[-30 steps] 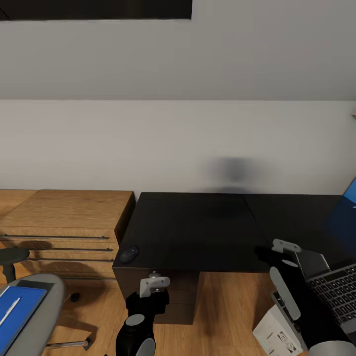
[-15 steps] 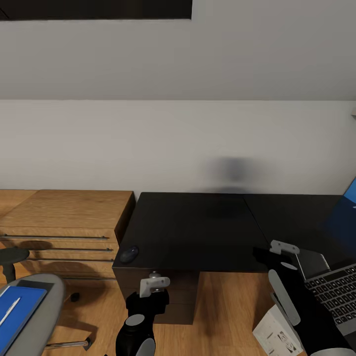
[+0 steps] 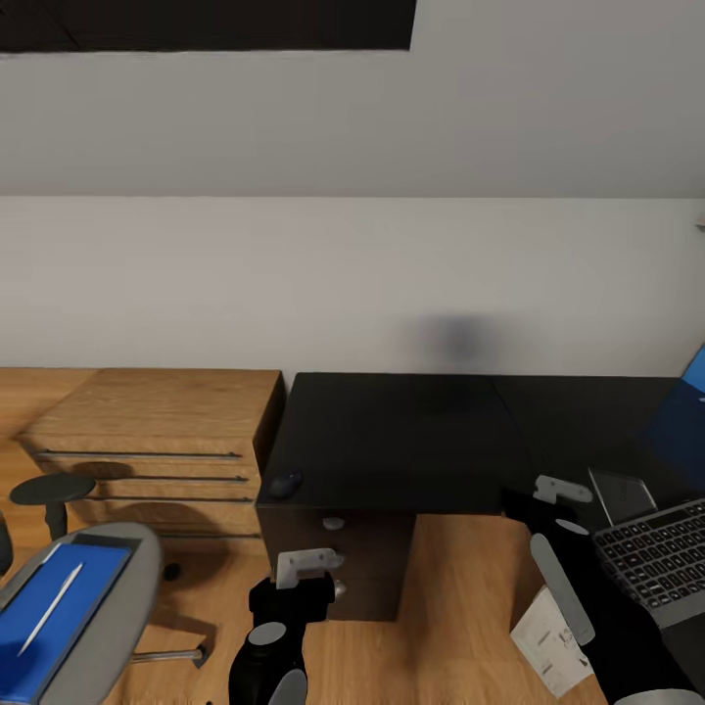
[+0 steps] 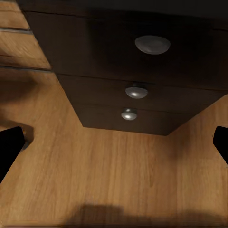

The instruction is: In the bedroom, organize the workspace by keeping the computer under the desk, ensuring the monitor is on the desk, placing the keyboard on the desk next to the monitor, placing the mouse on the desk next to the keyboard, moving the folder from the swivel chair onto the desk next to the mouse, stacking the notebook on top of the folder with the pen on top of the notebook, and positioning the swivel chair next to the desk.

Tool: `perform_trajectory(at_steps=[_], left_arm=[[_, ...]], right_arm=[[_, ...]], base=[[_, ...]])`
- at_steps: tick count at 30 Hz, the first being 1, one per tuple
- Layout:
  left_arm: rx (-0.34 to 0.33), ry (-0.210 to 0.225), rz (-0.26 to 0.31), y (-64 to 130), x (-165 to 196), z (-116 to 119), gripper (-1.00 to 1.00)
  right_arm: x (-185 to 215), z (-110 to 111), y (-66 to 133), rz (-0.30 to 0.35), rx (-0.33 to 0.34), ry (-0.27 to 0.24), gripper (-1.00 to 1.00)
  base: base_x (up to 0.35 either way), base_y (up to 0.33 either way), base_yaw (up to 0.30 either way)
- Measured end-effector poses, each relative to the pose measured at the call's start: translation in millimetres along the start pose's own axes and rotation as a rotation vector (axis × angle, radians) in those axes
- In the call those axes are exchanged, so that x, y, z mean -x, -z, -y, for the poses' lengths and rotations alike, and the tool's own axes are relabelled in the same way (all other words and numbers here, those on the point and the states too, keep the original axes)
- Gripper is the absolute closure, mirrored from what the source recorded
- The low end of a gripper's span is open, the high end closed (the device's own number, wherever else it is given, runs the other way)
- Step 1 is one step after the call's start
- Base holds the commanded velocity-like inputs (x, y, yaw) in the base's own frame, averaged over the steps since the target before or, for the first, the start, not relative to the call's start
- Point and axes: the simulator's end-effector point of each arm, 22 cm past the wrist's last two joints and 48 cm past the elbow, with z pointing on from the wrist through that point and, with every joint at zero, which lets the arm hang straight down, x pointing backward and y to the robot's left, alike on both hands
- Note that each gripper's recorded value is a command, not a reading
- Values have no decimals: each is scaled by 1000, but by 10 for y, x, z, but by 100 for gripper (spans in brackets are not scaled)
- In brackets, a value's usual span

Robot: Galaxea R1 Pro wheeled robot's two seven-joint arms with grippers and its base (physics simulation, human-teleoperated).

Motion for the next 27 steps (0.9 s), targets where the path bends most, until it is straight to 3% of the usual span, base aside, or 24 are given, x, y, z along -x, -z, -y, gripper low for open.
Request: perform_trajectory(at_steps=[20, 27], left_arm=[[-1, -1, -5, -4, -21, 9, -100], [-1, -2, -6, -5, -25, 9, -100]], right_arm=[[-92, -128, 25, -12, 17, -13, -100], [-128, -202, 35, -18, 26, -17, -100]], base=[[-31, 30, 0], [-50, 212, 0]])
